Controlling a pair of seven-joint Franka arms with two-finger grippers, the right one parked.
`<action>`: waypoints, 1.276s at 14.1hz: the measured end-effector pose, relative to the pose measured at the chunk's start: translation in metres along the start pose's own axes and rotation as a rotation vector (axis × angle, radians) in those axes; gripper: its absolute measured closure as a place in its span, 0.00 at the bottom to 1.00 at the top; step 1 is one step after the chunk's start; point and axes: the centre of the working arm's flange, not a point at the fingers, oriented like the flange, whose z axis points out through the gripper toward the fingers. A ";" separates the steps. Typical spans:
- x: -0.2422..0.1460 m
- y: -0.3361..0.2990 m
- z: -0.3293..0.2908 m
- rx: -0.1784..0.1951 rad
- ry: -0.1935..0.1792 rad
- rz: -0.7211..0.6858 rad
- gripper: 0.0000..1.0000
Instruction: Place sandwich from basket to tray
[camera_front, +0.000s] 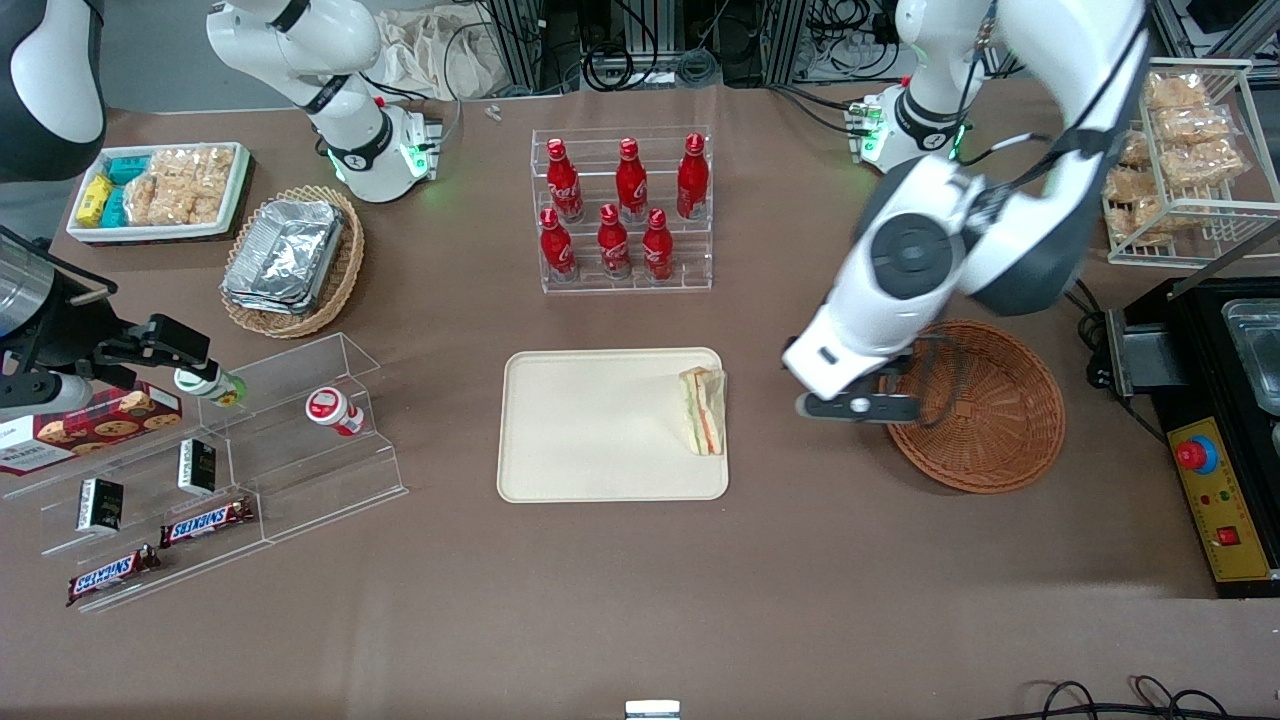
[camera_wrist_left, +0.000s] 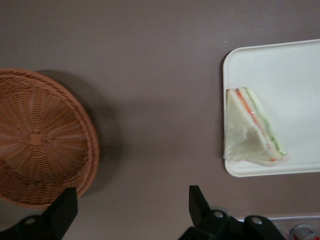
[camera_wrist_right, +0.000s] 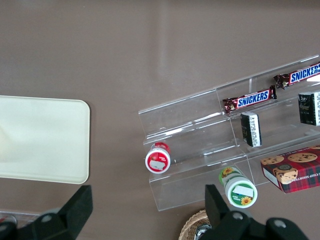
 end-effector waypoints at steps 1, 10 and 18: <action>-0.001 -0.023 -0.013 -0.007 -0.007 0.001 0.01; -0.024 -0.152 -0.080 0.047 -0.021 -0.125 0.00; -0.026 -0.182 -0.093 0.047 -0.023 -0.176 0.00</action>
